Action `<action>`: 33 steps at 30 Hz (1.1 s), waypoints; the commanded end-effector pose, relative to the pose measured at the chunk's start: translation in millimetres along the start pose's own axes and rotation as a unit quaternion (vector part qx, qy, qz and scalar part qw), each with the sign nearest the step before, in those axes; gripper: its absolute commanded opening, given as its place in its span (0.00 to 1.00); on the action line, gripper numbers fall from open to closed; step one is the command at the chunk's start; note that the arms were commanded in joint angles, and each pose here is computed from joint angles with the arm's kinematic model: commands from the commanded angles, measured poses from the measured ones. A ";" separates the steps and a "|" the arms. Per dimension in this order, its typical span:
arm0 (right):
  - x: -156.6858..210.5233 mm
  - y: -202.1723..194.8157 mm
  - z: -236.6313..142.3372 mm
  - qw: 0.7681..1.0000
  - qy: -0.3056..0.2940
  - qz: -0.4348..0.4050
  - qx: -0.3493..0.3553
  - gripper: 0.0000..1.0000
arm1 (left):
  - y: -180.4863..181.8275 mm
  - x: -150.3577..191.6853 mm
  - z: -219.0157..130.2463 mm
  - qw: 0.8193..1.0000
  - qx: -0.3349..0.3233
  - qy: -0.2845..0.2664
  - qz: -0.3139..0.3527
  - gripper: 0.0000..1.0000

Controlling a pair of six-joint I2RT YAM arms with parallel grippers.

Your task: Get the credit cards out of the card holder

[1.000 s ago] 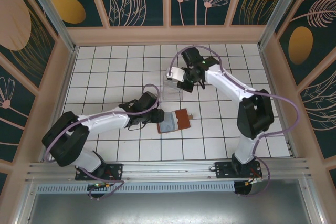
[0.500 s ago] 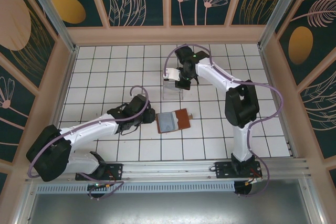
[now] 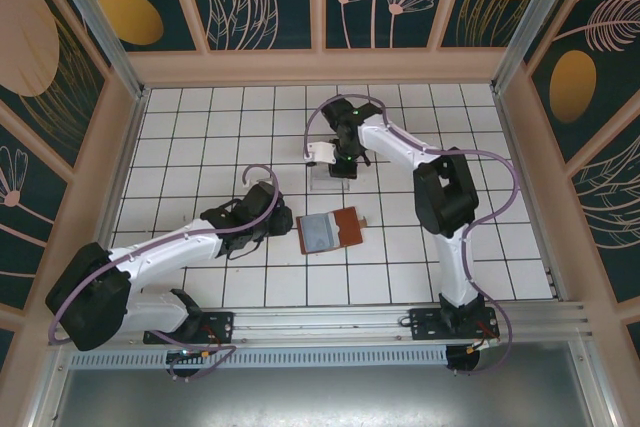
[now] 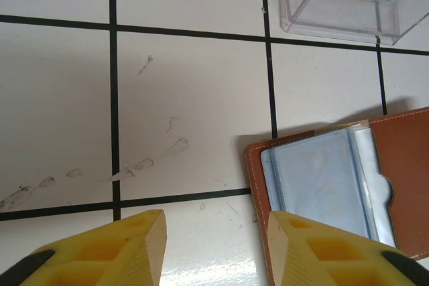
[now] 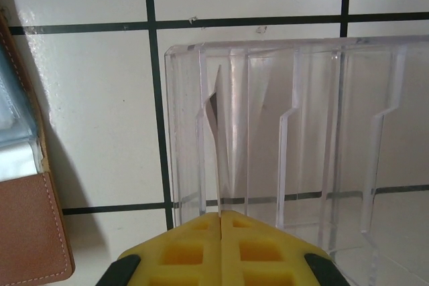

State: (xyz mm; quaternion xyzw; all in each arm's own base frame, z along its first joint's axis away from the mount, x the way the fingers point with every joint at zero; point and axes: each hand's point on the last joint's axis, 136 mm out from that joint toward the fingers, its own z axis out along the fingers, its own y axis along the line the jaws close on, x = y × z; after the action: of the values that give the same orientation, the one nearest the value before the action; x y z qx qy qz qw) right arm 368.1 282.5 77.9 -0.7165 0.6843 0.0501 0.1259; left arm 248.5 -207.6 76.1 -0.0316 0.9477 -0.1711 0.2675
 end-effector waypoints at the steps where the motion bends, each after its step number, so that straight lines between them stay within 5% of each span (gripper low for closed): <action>1: 7.0 4.7 12.7 0.999 0.028 -0.009 -0.015 0.00 | 7.3 -1.7 -2.6 1.000 -0.013 -0.005 -0.008 0.45; 12: -2.4 -12.6 5.2 0.999 0.015 -0.020 0.031 0.22 | 4.5 -5.2 -5.1 1.000 -0.010 -0.009 -0.011 0.45; 33: -13.2 -50.9 -8.9 0.991 -0.008 -0.024 0.129 0.28 | 4.7 -4.1 -4.0 1.000 -0.012 -0.004 -0.013 0.46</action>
State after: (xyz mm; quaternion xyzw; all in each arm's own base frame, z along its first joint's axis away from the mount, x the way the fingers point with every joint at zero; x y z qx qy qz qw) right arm 408.0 293.1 76.5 -0.7124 0.6752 -0.0176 0.1906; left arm 247.6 -206.6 75.5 -0.0351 0.9485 -0.1700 0.2651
